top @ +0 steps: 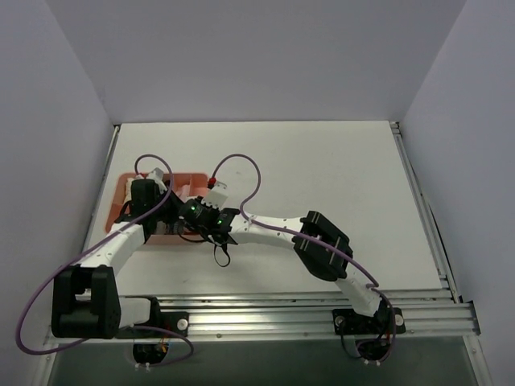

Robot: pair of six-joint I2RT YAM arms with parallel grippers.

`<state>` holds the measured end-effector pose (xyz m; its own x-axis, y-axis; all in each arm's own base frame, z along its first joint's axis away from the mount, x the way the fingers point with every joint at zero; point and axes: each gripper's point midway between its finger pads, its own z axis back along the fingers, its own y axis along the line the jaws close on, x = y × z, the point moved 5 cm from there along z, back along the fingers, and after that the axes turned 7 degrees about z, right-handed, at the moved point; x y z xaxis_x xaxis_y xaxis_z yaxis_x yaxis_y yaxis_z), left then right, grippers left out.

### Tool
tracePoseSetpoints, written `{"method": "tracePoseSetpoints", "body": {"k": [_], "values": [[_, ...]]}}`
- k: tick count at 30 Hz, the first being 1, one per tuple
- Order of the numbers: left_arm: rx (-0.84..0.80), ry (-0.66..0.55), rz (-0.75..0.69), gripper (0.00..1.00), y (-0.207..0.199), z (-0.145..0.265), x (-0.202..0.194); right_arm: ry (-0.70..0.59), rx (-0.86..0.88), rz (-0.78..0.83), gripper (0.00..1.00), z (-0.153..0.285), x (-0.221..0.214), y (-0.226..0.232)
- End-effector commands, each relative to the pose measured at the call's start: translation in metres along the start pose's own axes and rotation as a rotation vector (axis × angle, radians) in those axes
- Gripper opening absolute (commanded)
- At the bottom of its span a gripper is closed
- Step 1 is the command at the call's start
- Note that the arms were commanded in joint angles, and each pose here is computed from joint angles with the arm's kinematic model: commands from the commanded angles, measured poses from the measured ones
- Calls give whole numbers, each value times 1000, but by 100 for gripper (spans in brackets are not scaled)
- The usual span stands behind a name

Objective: Roll the underwear
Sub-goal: Place the rolled underwear into the container

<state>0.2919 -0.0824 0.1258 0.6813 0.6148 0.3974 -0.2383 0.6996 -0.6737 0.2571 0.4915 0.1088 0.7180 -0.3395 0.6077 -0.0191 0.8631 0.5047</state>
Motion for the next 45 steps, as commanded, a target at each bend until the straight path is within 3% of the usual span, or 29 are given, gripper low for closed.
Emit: {"method": "tracePoseSetpoints", "body": {"k": [1, 15, 23, 26, 35, 45], "values": [[76, -6, -19, 11, 13, -4, -6, 64, -195, 157, 9, 2, -16, -54], [93, 18, -46, 10, 16, -13, -16, -1, -138, 246, 40, 24, 6, -33], [75, 27, -73, 9, 11, -19, -23, -20, -142, 282, 41, 30, 8, -30], [81, 29, -77, 8, 11, -20, -24, -25, -135, 284, 39, 36, 12, -29], [81, 20, -93, 8, 9, -21, -23, -48, 3, 295, 21, 62, 29, -14], [119, 24, -128, 8, 9, -24, -25, -84, -84, 287, 6, 59, 50, -44]]}}
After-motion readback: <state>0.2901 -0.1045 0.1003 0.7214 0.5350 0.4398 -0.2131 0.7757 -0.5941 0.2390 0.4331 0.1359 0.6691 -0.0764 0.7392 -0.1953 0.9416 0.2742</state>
